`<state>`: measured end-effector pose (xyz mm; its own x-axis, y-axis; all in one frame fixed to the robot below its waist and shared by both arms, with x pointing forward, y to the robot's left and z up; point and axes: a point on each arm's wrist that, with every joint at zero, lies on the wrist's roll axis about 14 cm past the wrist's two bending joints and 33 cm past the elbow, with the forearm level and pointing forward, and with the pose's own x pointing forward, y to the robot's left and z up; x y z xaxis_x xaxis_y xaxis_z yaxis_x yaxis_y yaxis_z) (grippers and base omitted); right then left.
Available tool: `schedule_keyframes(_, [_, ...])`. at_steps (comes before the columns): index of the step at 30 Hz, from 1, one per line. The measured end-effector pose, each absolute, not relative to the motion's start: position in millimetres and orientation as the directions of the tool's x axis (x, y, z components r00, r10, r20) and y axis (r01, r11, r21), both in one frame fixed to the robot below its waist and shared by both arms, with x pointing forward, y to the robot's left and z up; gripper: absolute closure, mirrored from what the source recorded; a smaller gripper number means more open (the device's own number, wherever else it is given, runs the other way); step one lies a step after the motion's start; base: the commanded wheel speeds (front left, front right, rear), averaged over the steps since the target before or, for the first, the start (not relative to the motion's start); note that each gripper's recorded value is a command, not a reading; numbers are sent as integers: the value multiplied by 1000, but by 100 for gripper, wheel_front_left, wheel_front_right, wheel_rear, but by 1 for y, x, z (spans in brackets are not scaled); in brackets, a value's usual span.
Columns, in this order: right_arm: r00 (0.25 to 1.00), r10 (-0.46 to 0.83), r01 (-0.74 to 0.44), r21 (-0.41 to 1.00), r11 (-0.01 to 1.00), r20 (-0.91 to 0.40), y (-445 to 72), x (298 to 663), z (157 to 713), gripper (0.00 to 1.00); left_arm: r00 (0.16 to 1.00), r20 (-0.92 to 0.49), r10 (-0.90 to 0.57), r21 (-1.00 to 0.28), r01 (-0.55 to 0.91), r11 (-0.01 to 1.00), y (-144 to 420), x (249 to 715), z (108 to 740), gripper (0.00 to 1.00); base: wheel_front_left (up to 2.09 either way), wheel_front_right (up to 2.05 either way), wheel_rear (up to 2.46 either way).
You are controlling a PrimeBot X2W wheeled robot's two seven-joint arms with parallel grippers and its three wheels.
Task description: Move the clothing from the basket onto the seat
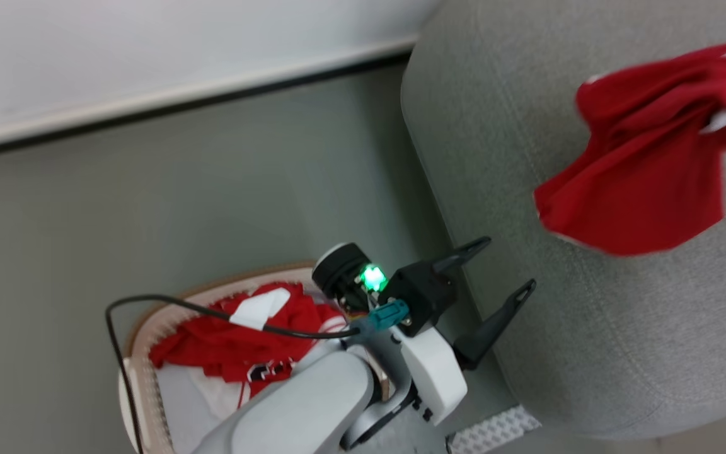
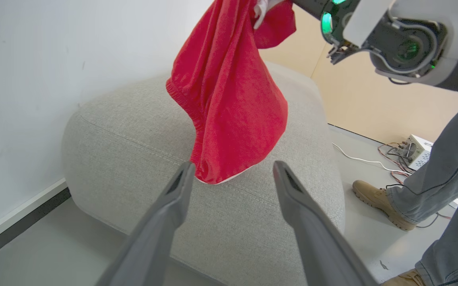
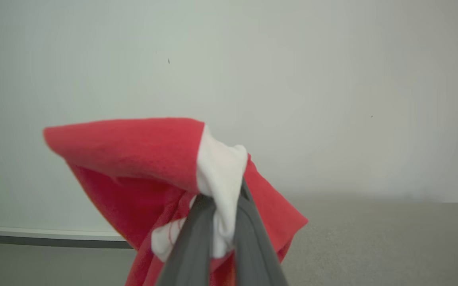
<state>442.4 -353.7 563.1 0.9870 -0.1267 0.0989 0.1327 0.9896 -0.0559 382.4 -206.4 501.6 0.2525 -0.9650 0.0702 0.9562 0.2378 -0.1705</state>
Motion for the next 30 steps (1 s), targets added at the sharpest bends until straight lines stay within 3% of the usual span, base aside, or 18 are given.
schedule_keyframes(5, [959,-251,269,-142,953,132,-409,475,579,100,253,55,-966,-166,956,241,-207,400,475,0,0,0,0])
schedule_keyframes(13, [902,-407,428,-169,888,145,-472,521,579,100,308,34,-951,-170,939,298,-191,426,451,0,0,0,0])
schedule_keyframes(23, [855,-509,495,-137,858,-96,-476,539,457,100,381,-53,-923,-219,898,383,-164,444,403,0,0,0,0])
schedule_keyframes(24, [849,-514,500,-132,856,-119,-474,538,447,96,384,-62,-921,-220,895,388,-162,444,399,0,0,0,0])
schedule_keyframes(26, [842,-519,502,-138,853,-147,-472,533,438,62,391,-70,-918,-217,892,396,-158,445,397,0,0,0,0])
schedule_keyframes(27, [838,-522,502,-148,852,-159,-472,530,435,4,392,-69,-917,-218,891,397,-158,445,398,0,0,0,0])
schedule_keyframes(30, [840,-500,468,-184,864,-210,-463,522,423,0,396,-71,-916,-218,889,401,-156,442,400,0,0,0,0])
